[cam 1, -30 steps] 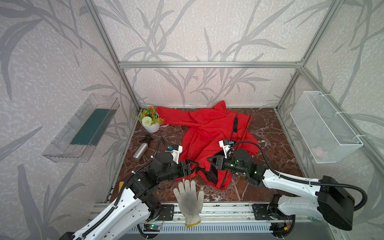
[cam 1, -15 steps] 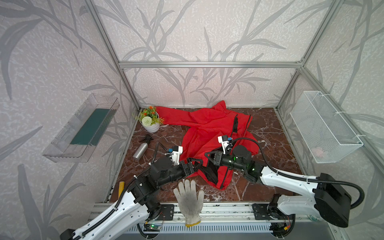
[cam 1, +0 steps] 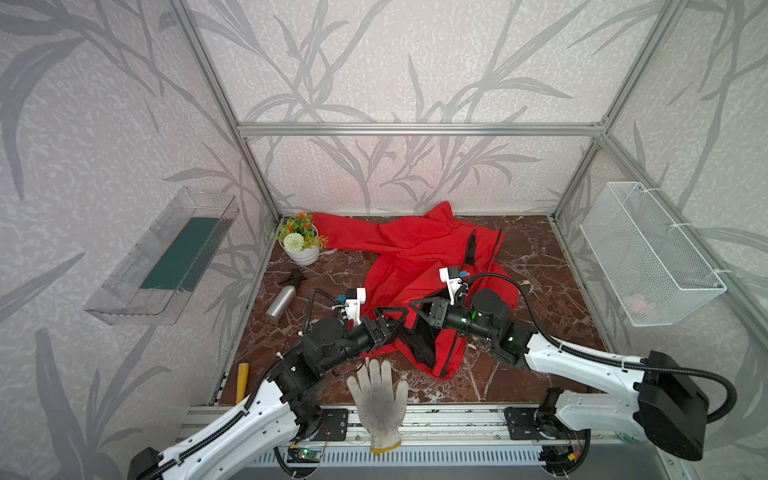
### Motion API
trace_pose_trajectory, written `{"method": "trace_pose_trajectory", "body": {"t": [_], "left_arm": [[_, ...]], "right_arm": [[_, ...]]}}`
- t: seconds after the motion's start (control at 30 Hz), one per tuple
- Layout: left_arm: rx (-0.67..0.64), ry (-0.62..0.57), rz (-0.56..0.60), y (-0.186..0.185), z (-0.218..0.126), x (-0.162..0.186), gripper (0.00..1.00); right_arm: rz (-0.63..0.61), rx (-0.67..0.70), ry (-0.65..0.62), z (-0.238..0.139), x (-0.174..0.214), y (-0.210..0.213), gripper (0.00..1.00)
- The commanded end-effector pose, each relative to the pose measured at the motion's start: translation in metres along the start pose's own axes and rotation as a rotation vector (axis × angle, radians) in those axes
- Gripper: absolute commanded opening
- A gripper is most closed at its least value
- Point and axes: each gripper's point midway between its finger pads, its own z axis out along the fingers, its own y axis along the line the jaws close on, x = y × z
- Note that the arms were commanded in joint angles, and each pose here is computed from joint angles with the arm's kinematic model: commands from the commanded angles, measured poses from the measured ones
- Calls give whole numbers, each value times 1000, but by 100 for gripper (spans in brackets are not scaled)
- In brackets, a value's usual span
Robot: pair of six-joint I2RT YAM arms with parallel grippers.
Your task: Zip up the jacket
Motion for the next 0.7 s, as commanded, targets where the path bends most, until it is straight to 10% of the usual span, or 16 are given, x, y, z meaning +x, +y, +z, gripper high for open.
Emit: {"method": "trace_pose_trajectory", "body": {"t": [0.0, 0.67], "left_arm": [[58, -9, -18, -13, 0, -2, 97], [142, -124, 1, -29, 21, -29, 96]], "right_arm": [[-15, -105, -63, -6, -23, 38, 0], [42, -147, -81, -13, -28, 41, 0]]}}
